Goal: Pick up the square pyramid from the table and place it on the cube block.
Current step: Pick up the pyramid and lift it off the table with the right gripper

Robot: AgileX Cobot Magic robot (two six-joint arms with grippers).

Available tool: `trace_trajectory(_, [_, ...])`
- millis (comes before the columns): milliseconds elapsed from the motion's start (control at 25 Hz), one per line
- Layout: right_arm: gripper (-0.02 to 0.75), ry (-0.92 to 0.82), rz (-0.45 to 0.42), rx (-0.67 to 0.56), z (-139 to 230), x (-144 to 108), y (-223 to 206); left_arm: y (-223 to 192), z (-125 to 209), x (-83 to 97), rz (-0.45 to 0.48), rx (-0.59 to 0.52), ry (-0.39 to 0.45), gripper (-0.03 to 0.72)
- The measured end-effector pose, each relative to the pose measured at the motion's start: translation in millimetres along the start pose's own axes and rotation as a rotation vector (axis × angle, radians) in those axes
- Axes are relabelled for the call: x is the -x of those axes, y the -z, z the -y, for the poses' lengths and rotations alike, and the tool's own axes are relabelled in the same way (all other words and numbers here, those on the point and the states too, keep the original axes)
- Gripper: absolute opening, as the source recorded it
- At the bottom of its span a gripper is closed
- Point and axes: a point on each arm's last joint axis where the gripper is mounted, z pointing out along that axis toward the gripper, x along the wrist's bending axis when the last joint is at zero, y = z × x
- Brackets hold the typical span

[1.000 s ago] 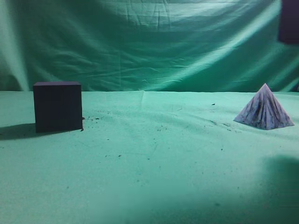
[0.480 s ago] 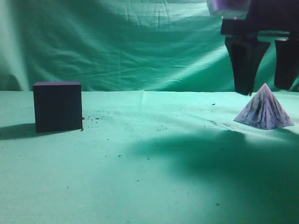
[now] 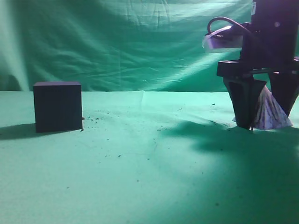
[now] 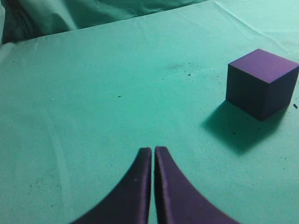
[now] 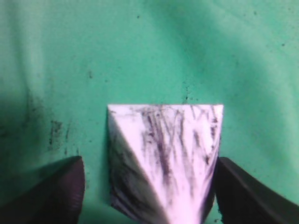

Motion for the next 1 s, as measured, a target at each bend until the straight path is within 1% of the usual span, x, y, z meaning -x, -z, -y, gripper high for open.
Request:
trace_trajectory(120, [0.547,-0.002,-0.002,-0.004,-1,0,-1,0,0,0.0,0.0,0.0,0.0,0.0])
trace_trajectory(160, [0.463,-0.004,-0.004,-0.008,0,0,-1,0,0,0.0,0.0,0.0,0.0,0.0])
trace_trajectory(200, [0.413,-0.002,-0.005,-0.012,0,-1,-1,0,0,0.0,0.0,0.0,0.0,0.0])
trace_trajectory(280, [0.364,-0.016,0.003,-0.02,0,0,0,0,0,0.0,0.0,0.0,0.0,0.0])
trace_trajectory(320, [0.383,-0.024,0.01,-0.024,-1,0,1,0,0,0.0,0.0,0.0,0.0,0.0])
trace_trajectory(480, [0.383,-0.034,0.068,-0.062,-5,5,5,0,0,0.0,0.0,0.0,0.0,0.0])
trace_trajectory(520, [0.383,-0.03,0.083,-0.081,-7,7,8,0,0,0.0,0.0,0.0,0.0,0.0])
trace_trajectory(600, [0.383,-0.032,0.095,-0.079,-14,10,19,0,0,0.0,0.0,0.0,0.0,0.0])
trace_trajectory(680, [0.383,-0.049,0.074,-0.041,-24,9,37,0,0,0.0,0.0,0.0,0.0,0.0])
trace_trajectory(760, [0.383,-0.049,0.03,0.005,-33,6,58,0,0,0.0,0.0,0.0,0.0,0.0])
trace_trajectory(840, [0.383,-0.028,0.0,0.048,-41,-3,81,0,0,0.0,0.0,0.0,0.0,0.0])
trace_trajectory(920, [0.383,0.016,-0.009,0.097,-50,-20,103,0,0,0.0,0.0,0.0,0.0,0.0])
trace_trajectory(1000, [0.383,0.092,-0.025,0.149,-57,-51,122,0,0,0.0,0.0,0.0,0.0,0.0])
